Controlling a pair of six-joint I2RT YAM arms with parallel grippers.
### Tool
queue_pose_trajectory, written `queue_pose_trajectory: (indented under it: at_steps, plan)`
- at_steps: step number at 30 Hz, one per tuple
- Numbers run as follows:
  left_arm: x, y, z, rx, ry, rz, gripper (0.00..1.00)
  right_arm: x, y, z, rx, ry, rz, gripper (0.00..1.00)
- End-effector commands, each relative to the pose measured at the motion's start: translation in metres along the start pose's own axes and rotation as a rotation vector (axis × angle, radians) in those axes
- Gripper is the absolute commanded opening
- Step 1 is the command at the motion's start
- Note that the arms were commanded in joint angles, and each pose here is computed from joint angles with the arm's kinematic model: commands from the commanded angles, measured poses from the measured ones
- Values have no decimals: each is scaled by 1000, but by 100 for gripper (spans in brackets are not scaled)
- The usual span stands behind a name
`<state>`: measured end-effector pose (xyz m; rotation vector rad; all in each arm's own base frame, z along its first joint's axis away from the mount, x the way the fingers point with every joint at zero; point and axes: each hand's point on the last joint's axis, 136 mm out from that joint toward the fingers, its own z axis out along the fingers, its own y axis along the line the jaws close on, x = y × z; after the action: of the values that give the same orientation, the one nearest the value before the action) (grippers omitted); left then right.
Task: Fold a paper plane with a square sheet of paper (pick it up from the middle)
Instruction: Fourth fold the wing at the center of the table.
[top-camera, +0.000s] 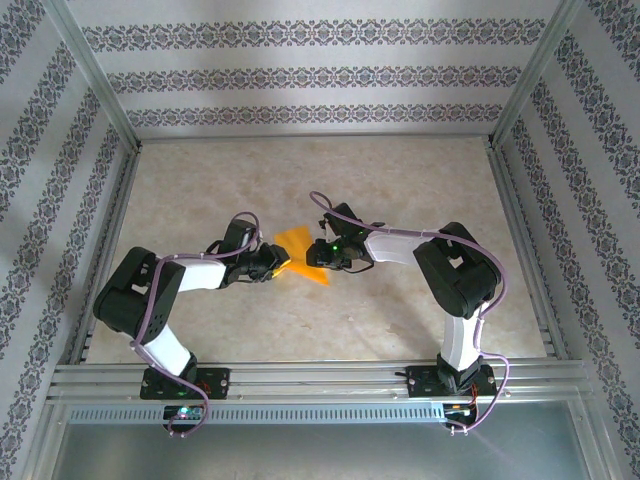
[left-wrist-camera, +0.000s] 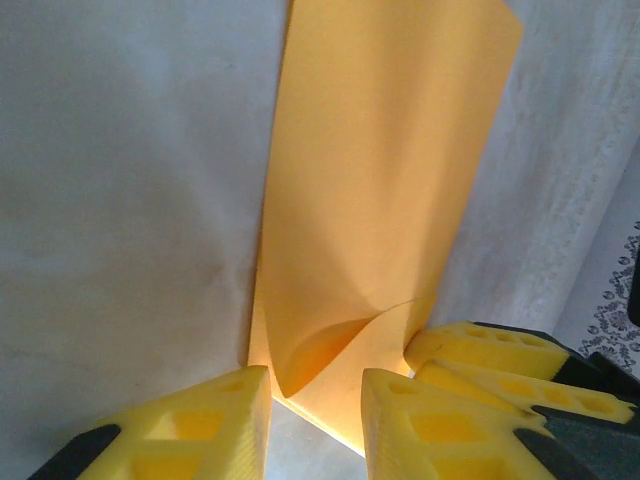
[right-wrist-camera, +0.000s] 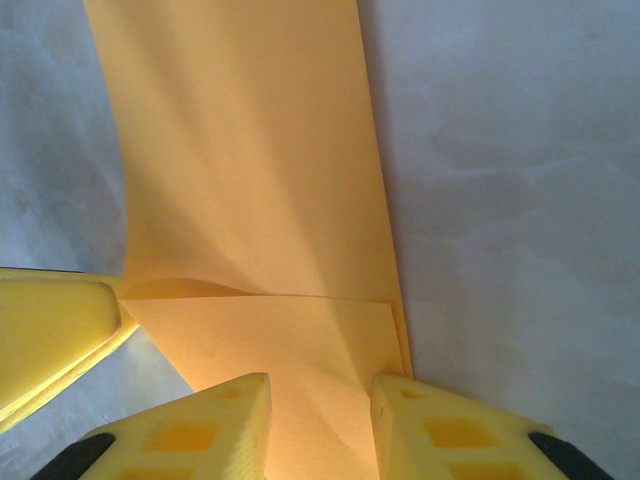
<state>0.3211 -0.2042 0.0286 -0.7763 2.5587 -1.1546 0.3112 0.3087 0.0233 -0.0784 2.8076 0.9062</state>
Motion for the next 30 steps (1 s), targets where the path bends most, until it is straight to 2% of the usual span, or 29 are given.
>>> queue_pose_trajectory:
  at_steps: [1, 3, 10, 17, 20, 25, 30]
  plan:
    - [2, -7, 4, 17, 16, 0, 30, 8, -15, 8, 19, 31, 37, 33]
    - [1, -7, 4, 17, 15, -2, 30, 8, -15, 8, 19, 32, 38, 33]
    - [0, -21, 7, 74, 31, 20, 19, 9, -17, 9, 20, 36, 36, 31]
    - [1, -23, 8, 81, 40, 44, 18, 6, -16, 7, 9, 28, 23, 30]
    - [1, -23, 10, 81, 47, 49, 15, 4, -14, 5, -2, 23, 0, 31]
    - [-1, -22, 9, 58, 40, 46, 6, -13, 4, -13, -37, -50, -112, 38]
    - [-3, -27, 2, 15, 25, 49, 4, -26, 15, -43, -13, -159, -260, 45]
